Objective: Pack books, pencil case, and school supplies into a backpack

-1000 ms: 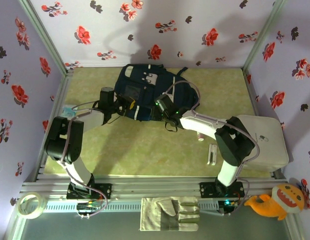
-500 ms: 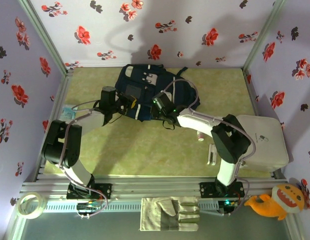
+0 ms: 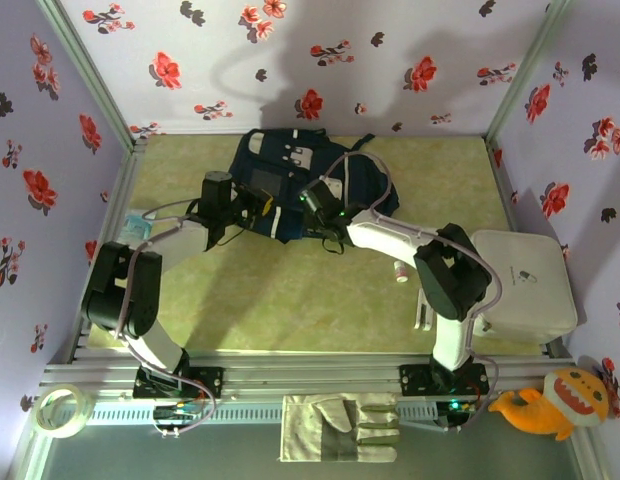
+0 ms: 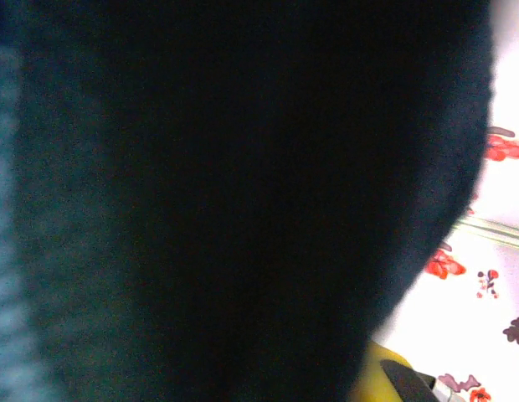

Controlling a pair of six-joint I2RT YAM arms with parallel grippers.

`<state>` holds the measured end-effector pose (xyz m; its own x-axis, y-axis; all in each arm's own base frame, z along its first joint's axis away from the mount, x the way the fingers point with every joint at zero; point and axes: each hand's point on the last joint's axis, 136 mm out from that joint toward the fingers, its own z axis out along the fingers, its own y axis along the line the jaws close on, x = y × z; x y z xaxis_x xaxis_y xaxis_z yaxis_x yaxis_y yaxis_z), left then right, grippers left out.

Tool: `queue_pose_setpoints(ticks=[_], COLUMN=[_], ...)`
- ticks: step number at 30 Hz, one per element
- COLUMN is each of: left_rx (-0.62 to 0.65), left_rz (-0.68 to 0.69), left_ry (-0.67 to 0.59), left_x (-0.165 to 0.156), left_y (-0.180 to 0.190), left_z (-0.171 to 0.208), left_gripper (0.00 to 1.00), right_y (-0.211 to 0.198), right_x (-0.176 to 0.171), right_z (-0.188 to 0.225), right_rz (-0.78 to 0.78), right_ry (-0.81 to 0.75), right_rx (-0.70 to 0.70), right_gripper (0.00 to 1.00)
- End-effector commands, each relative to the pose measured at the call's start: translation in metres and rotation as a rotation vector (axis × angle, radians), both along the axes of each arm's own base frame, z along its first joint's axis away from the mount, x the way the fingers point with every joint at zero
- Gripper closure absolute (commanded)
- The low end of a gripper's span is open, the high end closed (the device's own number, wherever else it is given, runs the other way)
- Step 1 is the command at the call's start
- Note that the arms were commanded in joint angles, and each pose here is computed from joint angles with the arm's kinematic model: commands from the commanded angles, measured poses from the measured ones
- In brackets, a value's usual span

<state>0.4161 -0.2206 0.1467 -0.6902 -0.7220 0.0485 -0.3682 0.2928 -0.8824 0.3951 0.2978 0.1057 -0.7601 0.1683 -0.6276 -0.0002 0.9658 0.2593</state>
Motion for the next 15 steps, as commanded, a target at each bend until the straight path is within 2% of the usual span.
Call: queue_pose_setpoints(ticks=[1,5,15], left_rx=[-0.038,-0.028,-0.009], left_rz=[-0.055,-0.056,-0.050], left_ry=[-0.128,-0.119,-0.109], left_x=[-0.002,-0.004,-0.005], left_y=[-0.009,-0.008,-0.002], left_z=[0.052,0.047,0.040], left_gripper=[1.00,1.00,1.00], right_y=[-0.025,-0.031,-0.069], right_x=[0.026,0.027,0.009], right_z=[0.007,0.007,-0.003], right_rz=[-0.119,-0.141,-0.170], right_ry=[-0.069,-0.060,-0.011], right_rx=[-0.076,-0.114,-0.247], right_gripper=[0.80,0.85,0.86])
